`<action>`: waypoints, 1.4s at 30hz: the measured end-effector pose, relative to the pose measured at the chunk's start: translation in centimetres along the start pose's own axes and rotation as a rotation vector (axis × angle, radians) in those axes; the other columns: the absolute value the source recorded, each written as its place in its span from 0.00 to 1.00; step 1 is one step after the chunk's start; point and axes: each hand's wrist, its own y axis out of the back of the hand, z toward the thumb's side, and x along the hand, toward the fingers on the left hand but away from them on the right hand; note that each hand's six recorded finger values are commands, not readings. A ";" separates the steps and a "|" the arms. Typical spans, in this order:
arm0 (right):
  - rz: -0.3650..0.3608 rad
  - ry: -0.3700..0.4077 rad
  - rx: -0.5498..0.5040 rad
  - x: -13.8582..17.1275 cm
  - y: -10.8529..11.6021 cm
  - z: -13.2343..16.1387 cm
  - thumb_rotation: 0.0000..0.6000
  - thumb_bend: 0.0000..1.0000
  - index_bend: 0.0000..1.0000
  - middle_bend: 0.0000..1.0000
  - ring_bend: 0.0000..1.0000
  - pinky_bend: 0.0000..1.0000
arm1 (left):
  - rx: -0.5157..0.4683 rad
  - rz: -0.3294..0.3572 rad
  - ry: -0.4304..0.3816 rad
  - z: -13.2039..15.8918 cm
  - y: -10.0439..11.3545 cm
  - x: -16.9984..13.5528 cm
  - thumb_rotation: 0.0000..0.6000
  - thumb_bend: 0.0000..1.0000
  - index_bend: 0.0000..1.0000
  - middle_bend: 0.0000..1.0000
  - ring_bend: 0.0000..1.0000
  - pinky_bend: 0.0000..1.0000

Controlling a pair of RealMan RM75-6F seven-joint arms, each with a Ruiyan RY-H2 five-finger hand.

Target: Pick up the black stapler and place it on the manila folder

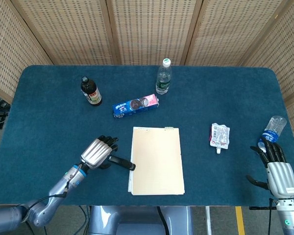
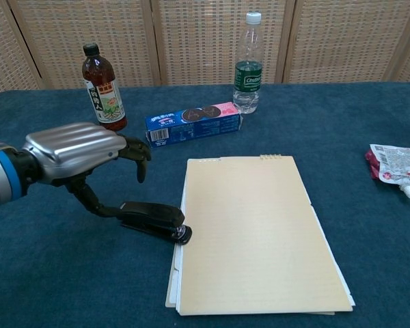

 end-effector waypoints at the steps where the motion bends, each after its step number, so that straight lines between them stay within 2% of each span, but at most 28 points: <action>1: 0.000 0.000 -0.001 0.0 0.0 0.0 1.00 0.14 0.24 0.00 0.00 0.00 | 0.000 -0.004 0.001 0.2 -0.1 0.3 1.00 0.25 0.40 0.22 0.23 0.28; 14: -0.009 -0.001 -0.032 -0.1 0.5 -0.2 1.00 0.14 0.24 0.00 0.00 0.00 | 0.009 -0.053 -0.004 2.8 -1.5 2.3 1.00 0.26 0.41 0.23 0.23 0.28; 16: -0.012 0.000 -0.036 0.0 0.6 -0.2 1.00 0.14 0.24 0.00 0.00 0.00 | 0.010 -0.060 -0.004 3.1 -1.7 2.5 1.00 0.31 0.44 0.24 0.24 0.29; 19: -0.015 0.000 -0.041 0.0 0.7 -0.2 1.00 0.14 0.24 0.00 0.00 0.00 | 0.007 -0.057 -0.003 3.6 -1.8 2.8 1.00 0.46 0.54 0.33 0.31 0.35; 22: -0.018 0.000 -0.046 0.0 0.9 -0.2 1.00 0.14 0.24 0.00 0.00 0.00 | 0.010 -0.038 0.003 3.8 -1.6 3.1 1.00 0.56 0.66 0.43 0.40 0.42; 26: -0.022 0.000 -0.052 0.0 1.0 -0.3 1.00 0.14 0.24 0.00 0.00 0.00 | 0.032 0.003 -0.003 4.4 -1.2 3.4 1.00 0.57 0.74 0.49 0.45 0.47; 29: -0.024 0.000 -0.057 0.0 1.1 -0.3 1.00 0.14 0.24 0.00 0.00 0.00 | 0.032 0.040 -0.019 4.9 -0.4 3.6 1.00 0.57 0.75 0.50 0.46 0.47; 36: -0.030 -0.003 -0.071 -0.1 1.3 -0.4 1.00 0.14 0.24 0.00 0.00 0.00 | 0.044 0.131 -0.066 6.6 2.8 4.9 1.00 0.57 0.76 0.50 0.46 0.48; 42: -0.033 -0.008 -0.090 -0.1 1.6 -0.7 1.00 0.14 0.24 0.00 0.00 0.00 | 0.064 0.145 -0.103 8.8 3.5 6.0 1.00 0.57 0.75 0.50 0.46 0.47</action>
